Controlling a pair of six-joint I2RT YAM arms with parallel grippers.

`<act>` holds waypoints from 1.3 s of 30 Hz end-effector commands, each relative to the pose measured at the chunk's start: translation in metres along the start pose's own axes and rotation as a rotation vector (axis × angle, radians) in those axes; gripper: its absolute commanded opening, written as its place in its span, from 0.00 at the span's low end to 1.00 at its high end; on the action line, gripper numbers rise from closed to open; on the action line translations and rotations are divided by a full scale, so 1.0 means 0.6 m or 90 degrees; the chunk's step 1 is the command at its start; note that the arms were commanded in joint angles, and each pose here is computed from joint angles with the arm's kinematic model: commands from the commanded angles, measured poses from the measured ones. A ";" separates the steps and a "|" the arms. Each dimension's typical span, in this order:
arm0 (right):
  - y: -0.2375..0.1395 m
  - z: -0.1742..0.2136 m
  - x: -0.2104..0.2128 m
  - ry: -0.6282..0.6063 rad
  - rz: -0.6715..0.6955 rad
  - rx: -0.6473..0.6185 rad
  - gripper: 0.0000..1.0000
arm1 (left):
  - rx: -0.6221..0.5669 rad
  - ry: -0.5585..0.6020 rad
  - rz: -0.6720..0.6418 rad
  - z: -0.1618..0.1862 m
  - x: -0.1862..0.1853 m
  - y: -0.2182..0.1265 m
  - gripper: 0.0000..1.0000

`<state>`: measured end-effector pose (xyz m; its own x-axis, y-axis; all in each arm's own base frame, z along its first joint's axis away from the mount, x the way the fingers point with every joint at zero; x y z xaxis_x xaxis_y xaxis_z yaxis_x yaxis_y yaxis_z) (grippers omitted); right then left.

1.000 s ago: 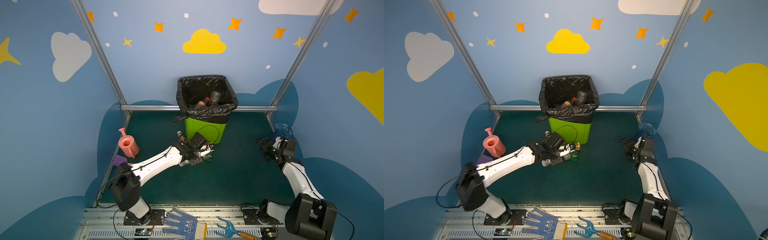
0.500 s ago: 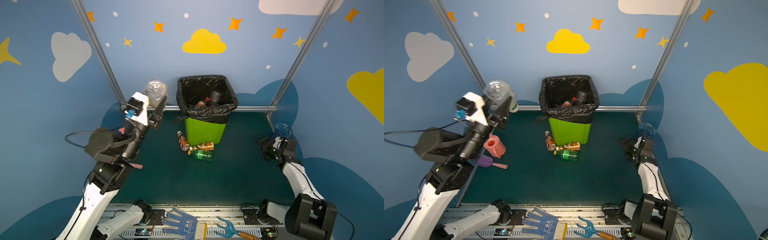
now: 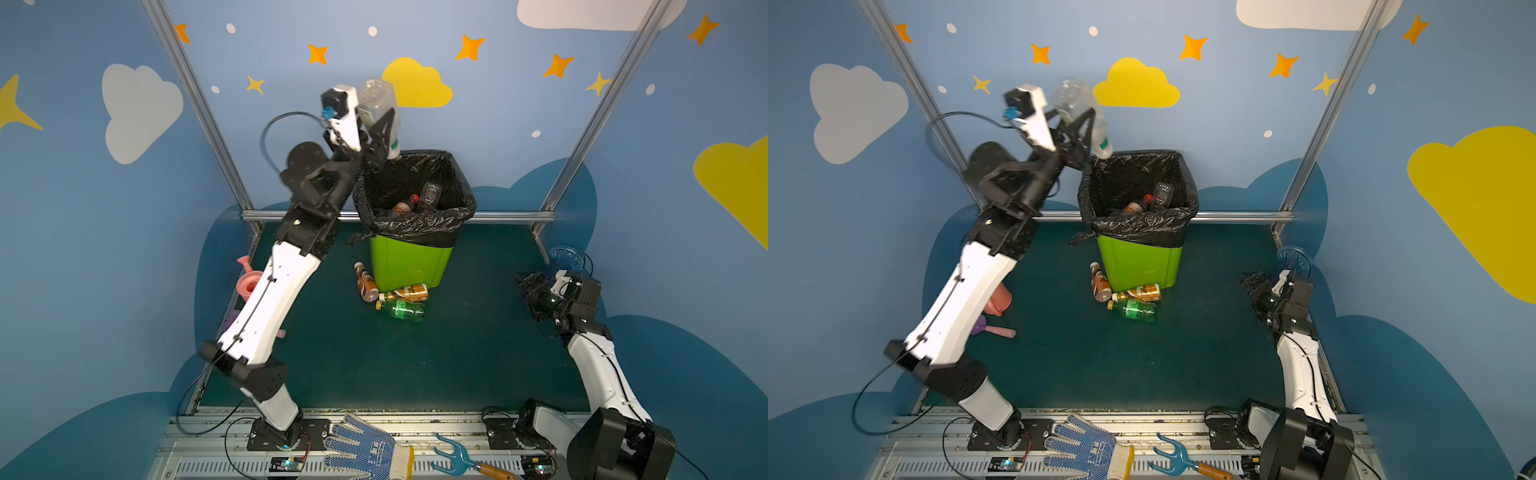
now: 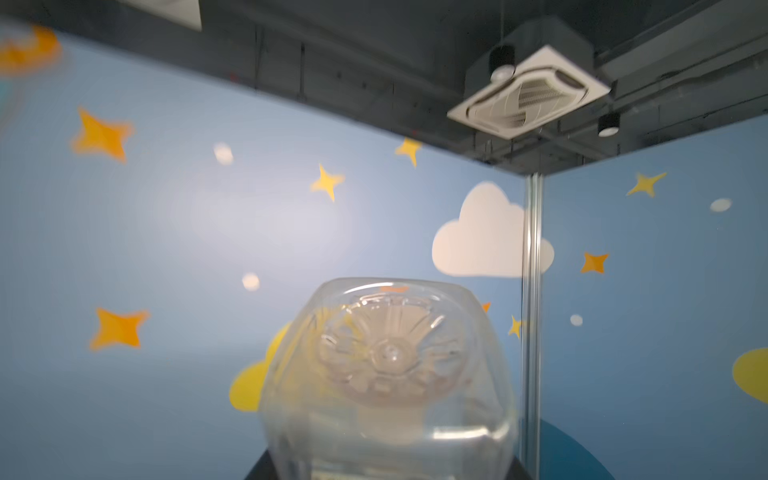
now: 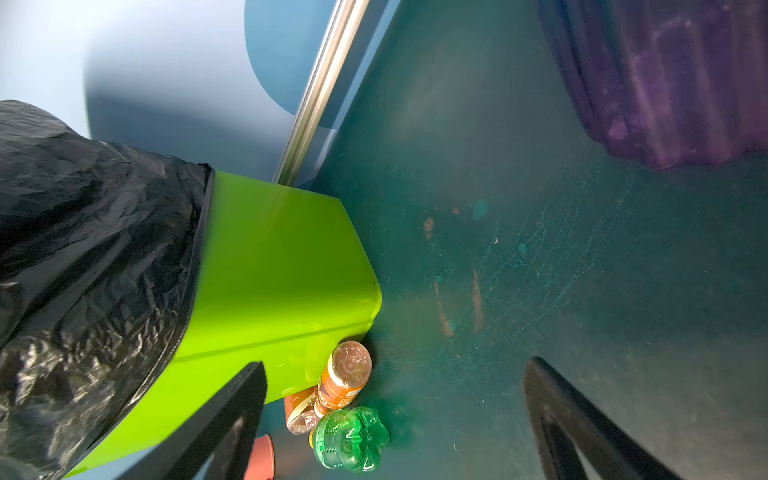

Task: Throw the plastic bottles in the bin
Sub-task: 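Lift the clear square bottle up over the bin with the left gripper, then release the bottle into the bin and draw the left gripper back, then reach the right gripper to the green yellow-cap bottle and grasp it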

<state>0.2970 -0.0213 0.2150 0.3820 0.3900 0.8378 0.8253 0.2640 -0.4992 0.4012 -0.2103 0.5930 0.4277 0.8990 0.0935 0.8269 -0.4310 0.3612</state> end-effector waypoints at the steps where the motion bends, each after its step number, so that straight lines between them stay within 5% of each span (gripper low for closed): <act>1: -0.019 -0.005 0.014 -0.013 -0.015 -0.012 0.95 | 0.019 -0.095 0.037 0.024 -0.013 -0.006 0.81; 3: -0.023 -0.006 0.012 -0.017 -0.014 -0.018 0.95 | -0.086 -0.094 0.018 -0.033 -0.003 -0.036 0.99; 7: -0.017 -0.004 0.008 -0.016 -0.023 -0.009 0.95 | -0.112 -0.039 -0.007 -0.105 0.011 -0.091 1.00; 13: 0.010 0.014 0.005 -0.030 -0.050 0.051 0.95 | -0.088 -0.018 -0.076 -0.085 0.033 -0.171 1.00; 20: 0.044 0.066 0.023 -0.079 -0.048 0.108 0.95 | 0.103 -0.030 -0.221 0.103 0.080 -0.281 1.00; 27: 0.109 0.171 0.055 -0.168 -0.040 0.229 0.93 | 0.306 -0.139 -0.364 0.323 0.112 -0.444 1.00; 33: 0.149 0.266 0.077 -0.267 -0.028 0.331 0.93 | 0.366 -0.219 -0.498 0.428 0.129 -0.572 1.00; 39: 0.165 0.308 0.079 -0.293 -0.016 0.374 0.93 | 0.367 -0.310 -0.566 0.485 0.136 -0.639 1.00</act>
<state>0.3183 0.1805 0.1651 0.0660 0.6509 0.7563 0.4331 0.6641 -0.6094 0.2311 -0.0013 0.2065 -0.3309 0.8892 -0.3159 0.9173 0.2246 -0.3287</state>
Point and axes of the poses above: each gripper's point midway between its finger pads, its own y axis out along the fingers, its own x axis along the line the jaws close on, z = x × y, the point moved 5 cm from there along -y, back along the fingers, and after that the axes turned 11 degrees about y, right-handed, at the moved point
